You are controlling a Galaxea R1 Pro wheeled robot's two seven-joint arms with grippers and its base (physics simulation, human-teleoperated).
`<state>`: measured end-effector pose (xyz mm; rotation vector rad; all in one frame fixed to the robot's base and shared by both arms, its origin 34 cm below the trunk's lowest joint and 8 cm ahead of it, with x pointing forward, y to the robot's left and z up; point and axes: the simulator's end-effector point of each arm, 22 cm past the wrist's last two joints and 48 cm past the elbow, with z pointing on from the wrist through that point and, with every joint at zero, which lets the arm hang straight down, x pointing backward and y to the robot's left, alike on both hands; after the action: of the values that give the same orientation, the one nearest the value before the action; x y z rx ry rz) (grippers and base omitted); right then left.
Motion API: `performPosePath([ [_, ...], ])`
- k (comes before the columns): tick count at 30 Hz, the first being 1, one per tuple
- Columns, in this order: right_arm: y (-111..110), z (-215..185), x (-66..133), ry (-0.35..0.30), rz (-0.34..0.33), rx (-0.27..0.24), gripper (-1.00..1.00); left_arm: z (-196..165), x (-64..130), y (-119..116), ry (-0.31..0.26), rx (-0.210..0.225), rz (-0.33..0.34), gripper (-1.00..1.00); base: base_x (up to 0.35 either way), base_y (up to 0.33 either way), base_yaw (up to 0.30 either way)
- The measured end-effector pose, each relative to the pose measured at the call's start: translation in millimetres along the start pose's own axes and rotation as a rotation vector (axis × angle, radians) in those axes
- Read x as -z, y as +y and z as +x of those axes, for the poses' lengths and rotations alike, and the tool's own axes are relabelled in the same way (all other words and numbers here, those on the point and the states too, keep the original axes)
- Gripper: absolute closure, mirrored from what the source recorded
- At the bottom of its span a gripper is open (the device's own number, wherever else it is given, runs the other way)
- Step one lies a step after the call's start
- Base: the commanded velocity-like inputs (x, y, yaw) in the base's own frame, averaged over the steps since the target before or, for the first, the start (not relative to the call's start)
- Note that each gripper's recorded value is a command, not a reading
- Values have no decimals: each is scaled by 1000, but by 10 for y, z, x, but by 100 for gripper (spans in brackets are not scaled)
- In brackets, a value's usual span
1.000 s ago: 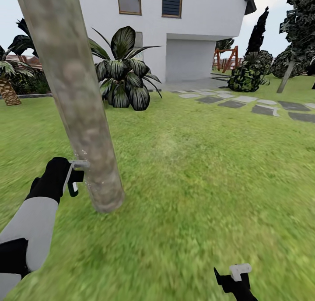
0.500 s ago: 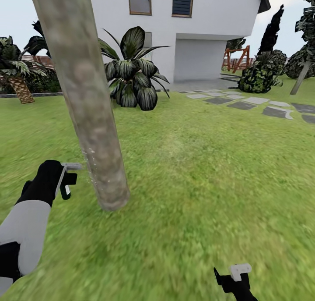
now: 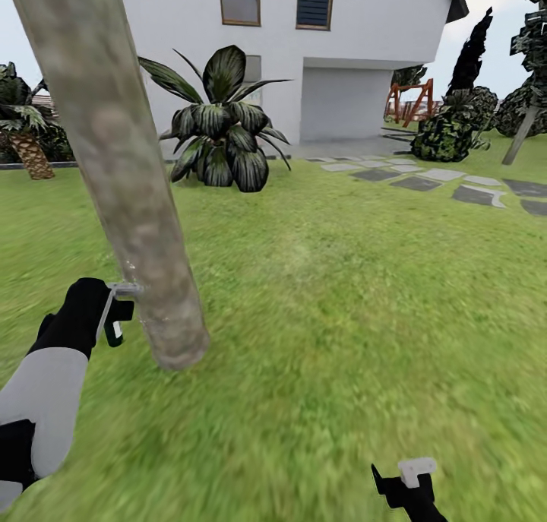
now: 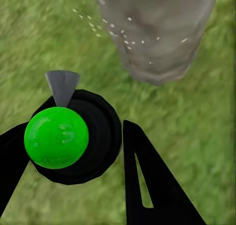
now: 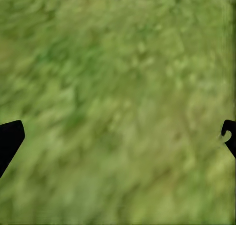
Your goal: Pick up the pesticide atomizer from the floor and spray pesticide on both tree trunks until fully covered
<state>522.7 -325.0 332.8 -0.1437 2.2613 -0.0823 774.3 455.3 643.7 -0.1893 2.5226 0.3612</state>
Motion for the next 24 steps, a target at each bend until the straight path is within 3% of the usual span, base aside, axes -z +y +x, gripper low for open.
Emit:
performPosePath([
  [6,0,2,0,0,0,0,-100,2,0,2,1,1,0,100,172,-234,0],
  [13,3,-4,-1,-1,-1,1,-100,-6,5,18,0,1,-4,100,16,-270,12],
  [19,3,-5,-1,-1,-1,1,-100,-14,11,26,-1,0,-7,100,29,-266,241],
  [24,4,-4,-1,-1,-1,2,-100,-16,13,49,-2,3,-12,100,251,-163,276],
])
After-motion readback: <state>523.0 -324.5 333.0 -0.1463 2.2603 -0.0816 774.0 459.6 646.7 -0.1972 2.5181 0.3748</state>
